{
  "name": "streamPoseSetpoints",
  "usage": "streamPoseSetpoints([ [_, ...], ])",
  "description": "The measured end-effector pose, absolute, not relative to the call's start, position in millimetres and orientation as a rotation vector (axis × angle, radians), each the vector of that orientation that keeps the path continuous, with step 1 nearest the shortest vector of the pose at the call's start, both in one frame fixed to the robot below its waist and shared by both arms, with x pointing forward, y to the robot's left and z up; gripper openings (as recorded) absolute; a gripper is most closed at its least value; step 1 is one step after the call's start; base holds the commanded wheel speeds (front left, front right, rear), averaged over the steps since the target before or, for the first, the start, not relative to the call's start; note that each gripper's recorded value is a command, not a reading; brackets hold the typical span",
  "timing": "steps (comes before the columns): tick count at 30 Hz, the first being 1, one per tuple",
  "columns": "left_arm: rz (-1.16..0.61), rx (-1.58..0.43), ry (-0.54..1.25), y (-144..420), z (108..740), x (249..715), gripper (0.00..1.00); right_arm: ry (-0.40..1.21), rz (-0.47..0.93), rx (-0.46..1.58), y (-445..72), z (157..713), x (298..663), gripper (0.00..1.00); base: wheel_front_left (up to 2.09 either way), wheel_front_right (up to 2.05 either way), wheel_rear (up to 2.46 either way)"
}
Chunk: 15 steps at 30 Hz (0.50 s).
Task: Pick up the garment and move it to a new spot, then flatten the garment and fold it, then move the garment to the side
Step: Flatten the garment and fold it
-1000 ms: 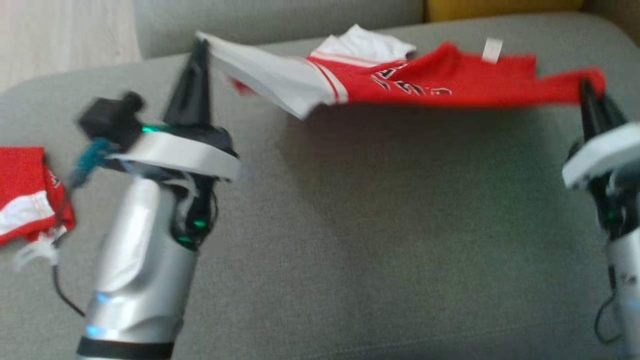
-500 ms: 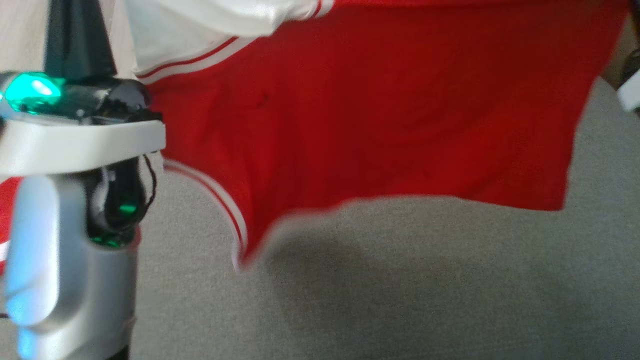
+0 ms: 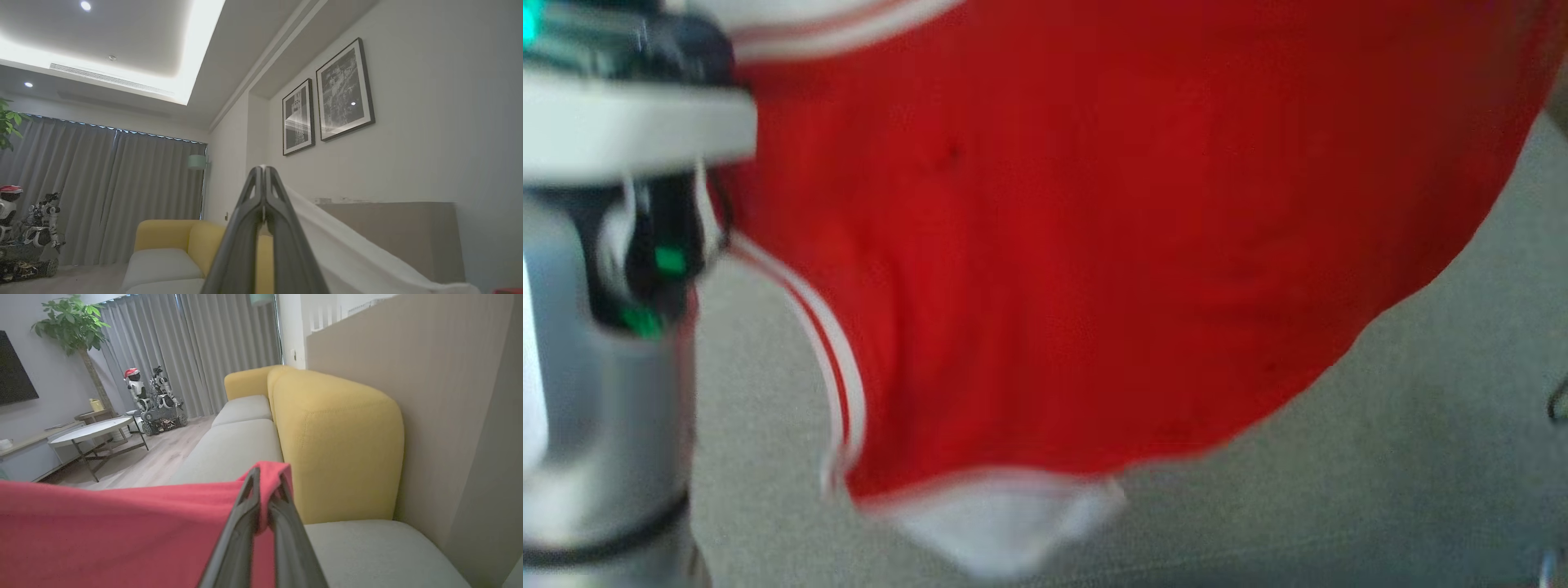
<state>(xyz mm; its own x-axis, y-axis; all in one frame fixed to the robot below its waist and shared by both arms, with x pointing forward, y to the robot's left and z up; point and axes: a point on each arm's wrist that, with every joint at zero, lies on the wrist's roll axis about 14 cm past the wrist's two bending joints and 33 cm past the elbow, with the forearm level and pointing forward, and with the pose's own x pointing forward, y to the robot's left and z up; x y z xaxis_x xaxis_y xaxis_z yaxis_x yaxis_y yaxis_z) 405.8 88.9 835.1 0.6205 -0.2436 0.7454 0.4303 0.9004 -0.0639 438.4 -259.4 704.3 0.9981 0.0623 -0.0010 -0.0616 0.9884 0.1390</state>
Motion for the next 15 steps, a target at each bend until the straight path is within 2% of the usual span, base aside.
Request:
streamPoseSetpoints([
  [3, -0.390, -0.210, -0.776, 81.9, 829.1, 449.8, 0.00, 0.011, 0.040, 0.136, -262.8, 706.7, 472.8, 0.00, 0.00, 0.00, 0.00],
  [11, -0.295, -0.201, -0.853, 92.4, 842.9, 563.3, 0.00, -0.256, 0.002, 0.156, -264.4, 766.5, 583.8, 0.00, 0.00, 0.00, 0.00],
  [15, -0.266, -0.196, -0.827, 100.7, 826.6, 608.8, 0.00, -0.297, -0.031, 0.265, -272.8, 749.8, 627.2, 0.00, 0.00, 0.00, 0.00],
])
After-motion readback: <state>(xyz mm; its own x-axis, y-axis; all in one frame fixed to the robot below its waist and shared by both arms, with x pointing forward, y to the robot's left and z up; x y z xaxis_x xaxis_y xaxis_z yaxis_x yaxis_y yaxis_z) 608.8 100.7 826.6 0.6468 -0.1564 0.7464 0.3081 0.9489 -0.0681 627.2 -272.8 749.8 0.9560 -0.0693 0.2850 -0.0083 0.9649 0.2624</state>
